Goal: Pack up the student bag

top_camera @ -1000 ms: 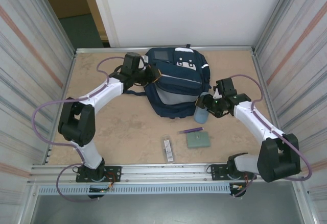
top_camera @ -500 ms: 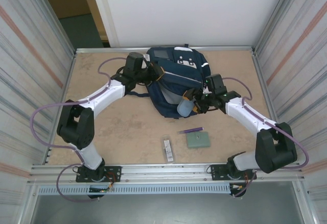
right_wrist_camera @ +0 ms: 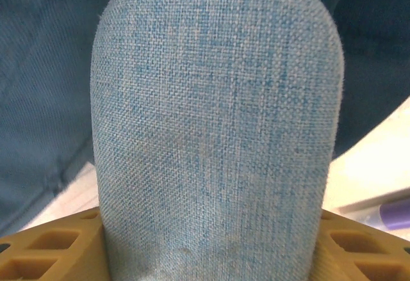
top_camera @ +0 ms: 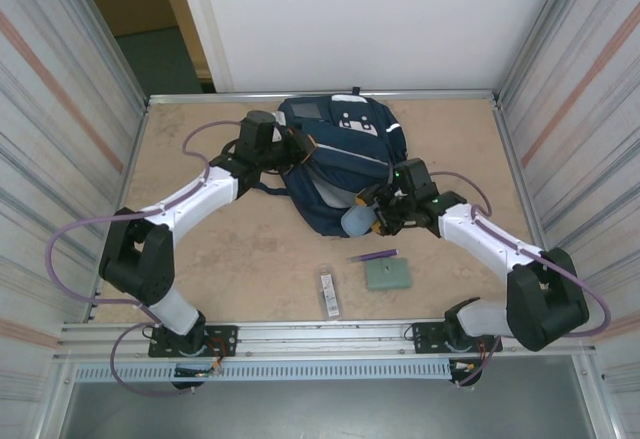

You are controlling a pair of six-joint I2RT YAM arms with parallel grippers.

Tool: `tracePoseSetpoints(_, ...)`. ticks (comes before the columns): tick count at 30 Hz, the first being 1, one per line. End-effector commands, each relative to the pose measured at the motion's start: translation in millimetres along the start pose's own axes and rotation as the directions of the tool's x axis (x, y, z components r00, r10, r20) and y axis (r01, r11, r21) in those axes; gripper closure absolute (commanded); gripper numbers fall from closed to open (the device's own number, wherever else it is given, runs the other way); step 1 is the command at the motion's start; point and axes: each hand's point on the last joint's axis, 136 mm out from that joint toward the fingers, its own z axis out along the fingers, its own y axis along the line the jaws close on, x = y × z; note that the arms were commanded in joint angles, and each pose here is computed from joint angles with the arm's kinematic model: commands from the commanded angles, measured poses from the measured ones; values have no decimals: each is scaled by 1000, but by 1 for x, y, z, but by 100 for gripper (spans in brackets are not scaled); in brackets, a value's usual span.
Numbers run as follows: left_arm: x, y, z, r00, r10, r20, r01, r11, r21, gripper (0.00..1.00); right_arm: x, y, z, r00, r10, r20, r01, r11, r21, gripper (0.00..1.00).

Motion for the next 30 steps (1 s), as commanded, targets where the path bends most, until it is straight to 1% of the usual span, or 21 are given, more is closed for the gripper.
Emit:
tracePoseSetpoints(1, -26, -72, -38, 988, 34, 149, -65, 975, 214, 100, 7, -7, 4, 999, 38, -7, -38, 999, -2, 45)
tracePoseSetpoints(8, -19, -65, -48, 988, 15, 151, -46, 979, 199, 100, 20, 5, 17, 997, -8, -74, 6, 1000, -30, 46)
tracePoseSetpoints(11, -30, -54, -54, 981, 2, 194, -35, 986, 165, 100, 29, -6, 18, 996, -6, -89, 6, 1000, -1, 46)
tracePoseSetpoints(12, -34, -54, -56, 981, -6, 196, -28, 985, 172, 100, 29, -11, 18, 997, 2, -82, -2, 1000, 2, 46)
tracePoseSetpoints(14, -33, -60, -58, 980, 20, 199, -56, 982, 178, 100, 21, -15, 18, 997, 42, -58, -43, 999, -20, 49)
tracePoseSetpoints(15, -29, -64, -58, 981, 39, 191, -73, 982, 176, 100, 15, -11, 18, 997, 51, -52, -53, 998, -39, 49)
tracePoseSetpoints(16, -22, -67, -56, 983, 62, 173, -93, 979, 179, 100, 9, 1, 19, 998, 43, -47, -46, 996, -70, 49)
tracePoseSetpoints(19, 1, -72, -52, 993, 72, 89, -89, 975, 204, 100, -8, 38, 21, 999, -11, -42, 5, 992, -123, 47)
tracePoseSetpoints(21, 15, -68, -51, 997, 71, 40, -78, 975, 208, 100, -21, 53, 21, 1000, -9, -17, 6, 986, -167, 47)
tracePoseSetpoints(24, 35, -55, -52, 992, 128, -3, -126, 977, 174, 100, -42, 62, 19, 1000, -4, 17, 7, 982, -189, 48)
tracePoseSetpoints(25, 39, -50, -53, 987, 162, -19, -156, 974, 166, 97, -49, 63, 18, 1000, -3, 25, 7, 983, -185, 48)
tracePoseSetpoints(27, 50, -47, -56, 959, 278, -50, -266, 949, 172, 89, -59, 65, 16, 999, -1, 37, 8, 981, -192, 48)
tracePoseSetpoints(28, 54, -43, -59, 934, 352, -64, -339, 927, 162, 81, -63, 66, 16, 999, 1, 39, 7, 981, -194, 49)
tracePoseSetpoints(30, 59, -37, -65, 858, 509, -69, -495, 855, 153, 65, -70, 68, 14, 999, -9, 50, 19, 980, -199, 49)
